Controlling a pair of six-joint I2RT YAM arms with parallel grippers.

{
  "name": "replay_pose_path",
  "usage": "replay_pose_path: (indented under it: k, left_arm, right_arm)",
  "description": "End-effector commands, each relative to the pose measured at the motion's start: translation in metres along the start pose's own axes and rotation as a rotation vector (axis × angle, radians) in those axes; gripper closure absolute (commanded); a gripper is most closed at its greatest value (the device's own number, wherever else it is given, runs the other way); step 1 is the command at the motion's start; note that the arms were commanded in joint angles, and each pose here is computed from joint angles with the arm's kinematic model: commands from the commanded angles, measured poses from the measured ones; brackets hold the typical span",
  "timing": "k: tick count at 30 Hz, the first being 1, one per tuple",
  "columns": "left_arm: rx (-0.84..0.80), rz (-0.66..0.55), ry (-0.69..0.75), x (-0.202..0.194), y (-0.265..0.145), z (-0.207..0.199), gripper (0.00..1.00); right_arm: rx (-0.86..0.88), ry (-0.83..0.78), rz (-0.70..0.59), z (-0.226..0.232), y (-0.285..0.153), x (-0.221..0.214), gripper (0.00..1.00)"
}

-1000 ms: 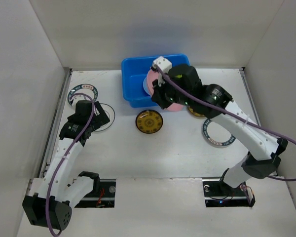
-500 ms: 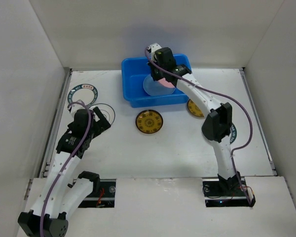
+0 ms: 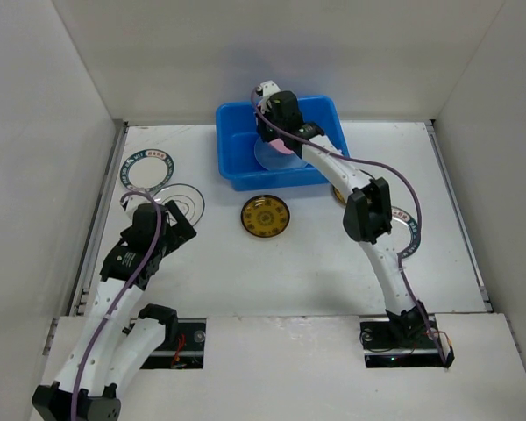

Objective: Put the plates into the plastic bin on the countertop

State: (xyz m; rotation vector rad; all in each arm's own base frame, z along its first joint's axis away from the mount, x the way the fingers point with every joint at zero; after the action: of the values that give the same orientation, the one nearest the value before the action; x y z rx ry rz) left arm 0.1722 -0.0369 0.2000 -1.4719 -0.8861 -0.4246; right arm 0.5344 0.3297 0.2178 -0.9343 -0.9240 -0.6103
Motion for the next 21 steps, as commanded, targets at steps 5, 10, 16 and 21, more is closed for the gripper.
replay_pose_path:
  k: [5,10,16,21]
  left_arm:
    - [0.026,0.004,-0.023,-0.006,-0.001,0.006,0.00]
    - [0.033,0.013,-0.023,-0.008,0.000,0.008,0.00]
    - [0.050,0.024,-0.029,-0.009,0.003,0.011,0.00]
    - [0.059,0.040,-0.027,-0.010,0.008,0.011,0.00]
  right_arm:
    - [0.004,0.005,-0.034,-0.007,0.022,-0.007,0.92]
    - [-0.004,0.001,-0.023,-0.009,0.023,-0.010,0.87]
    - [-0.034,-0.017,-0.006,-0.010,0.016,-0.012,0.59]
    - [-0.028,-0.023,-0.066,0.001,-0.014,0.015,0.45]
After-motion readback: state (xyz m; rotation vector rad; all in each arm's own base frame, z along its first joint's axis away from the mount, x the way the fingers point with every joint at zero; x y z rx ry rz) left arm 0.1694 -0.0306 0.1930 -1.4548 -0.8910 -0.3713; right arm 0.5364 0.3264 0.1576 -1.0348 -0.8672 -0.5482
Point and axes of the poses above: each gripper's point midway between its finger pads, its own y axis out along the fingers, its own z axis along the line the jaws close on, x = y × z, the point moved 6 cm from there along -y, back along the fingers, and after that the axes turned 15 degrees about y, right-handed, at the moved point
